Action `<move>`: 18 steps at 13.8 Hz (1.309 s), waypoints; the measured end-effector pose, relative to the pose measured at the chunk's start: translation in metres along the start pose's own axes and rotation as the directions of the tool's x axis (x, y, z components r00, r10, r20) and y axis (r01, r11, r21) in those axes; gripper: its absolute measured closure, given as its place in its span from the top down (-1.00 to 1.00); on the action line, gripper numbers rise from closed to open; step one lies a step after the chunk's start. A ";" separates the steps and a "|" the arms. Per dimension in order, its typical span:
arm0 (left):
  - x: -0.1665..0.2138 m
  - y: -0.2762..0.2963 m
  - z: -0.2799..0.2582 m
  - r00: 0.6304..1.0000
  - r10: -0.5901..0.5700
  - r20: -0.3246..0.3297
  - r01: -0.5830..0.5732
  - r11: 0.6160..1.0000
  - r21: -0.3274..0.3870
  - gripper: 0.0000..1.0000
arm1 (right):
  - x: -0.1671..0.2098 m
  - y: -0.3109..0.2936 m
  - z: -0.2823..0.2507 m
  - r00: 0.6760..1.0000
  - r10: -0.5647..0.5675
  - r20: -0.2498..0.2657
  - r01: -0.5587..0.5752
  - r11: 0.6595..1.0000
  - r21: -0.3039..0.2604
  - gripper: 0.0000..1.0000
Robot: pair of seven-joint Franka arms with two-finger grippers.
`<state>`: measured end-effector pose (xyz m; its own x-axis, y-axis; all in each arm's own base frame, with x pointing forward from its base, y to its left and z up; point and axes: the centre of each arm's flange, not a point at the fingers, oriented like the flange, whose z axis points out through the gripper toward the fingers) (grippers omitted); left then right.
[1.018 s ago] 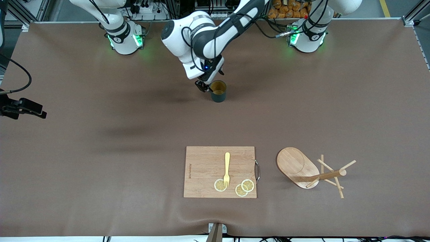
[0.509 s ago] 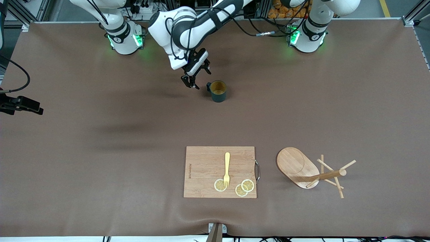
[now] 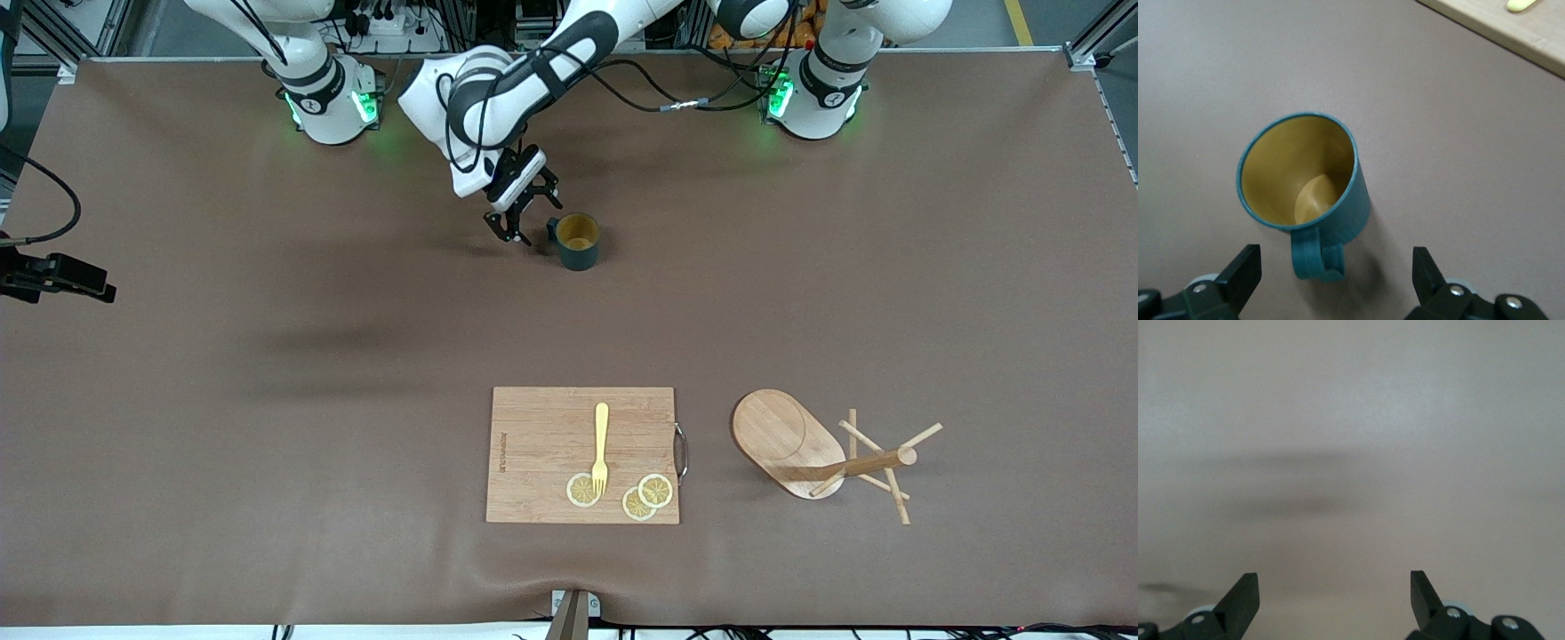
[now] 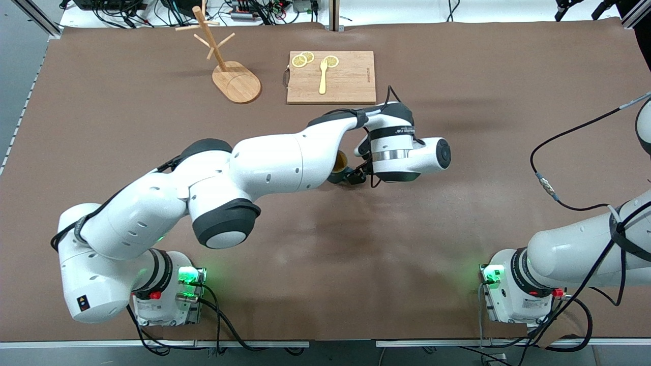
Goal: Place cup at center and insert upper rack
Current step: 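Grasp the teal mug handle with the left gripper, then lift the mug and carry it toward the wooden mug stand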
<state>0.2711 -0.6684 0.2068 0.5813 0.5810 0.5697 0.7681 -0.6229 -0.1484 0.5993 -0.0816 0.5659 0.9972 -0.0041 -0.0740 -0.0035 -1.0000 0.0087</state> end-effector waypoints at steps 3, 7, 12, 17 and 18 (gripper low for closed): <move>-0.010 -0.002 0.010 1.000 -0.006 -0.011 0.006 1.000 0.012 1.00 | -0.001 -0.002 0.001 1.000 -0.003 0.008 0.003 1.000 0.001 1.00; -0.014 -0.004 0.017 1.000 -0.018 -0.025 0.019 0.999 0.029 1.00 | -0.001 -0.002 0.001 1.000 -0.003 0.009 0.003 1.000 0.002 1.00; -0.015 -0.005 0.022 0.999 -0.020 -0.033 0.022 0.999 0.040 0.55 | 0.000 -0.005 0.001 1.000 -0.009 0.009 0.009 1.000 0.002 1.00; -0.017 -0.004 0.027 0.999 -0.020 -0.038 0.021 0.999 0.046 -0.48 | 0.000 -0.010 0.001 1.000 -0.018 0.008 0.018 1.000 0.002 1.00; -0.017 -0.004 0.027 0.999 -0.020 -0.038 0.022 0.999 0.046 -0.48 | 0.000 -0.011 0.001 1.000 -0.018 0.008 0.018 1.000 0.002 1.00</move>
<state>0.2655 -0.6613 0.1764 0.5551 0.5730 0.6029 0.7922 -0.5852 -0.1733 0.5996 -0.0710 0.5653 0.9965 0.0142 -0.0825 0.0146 -0.9999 0.0048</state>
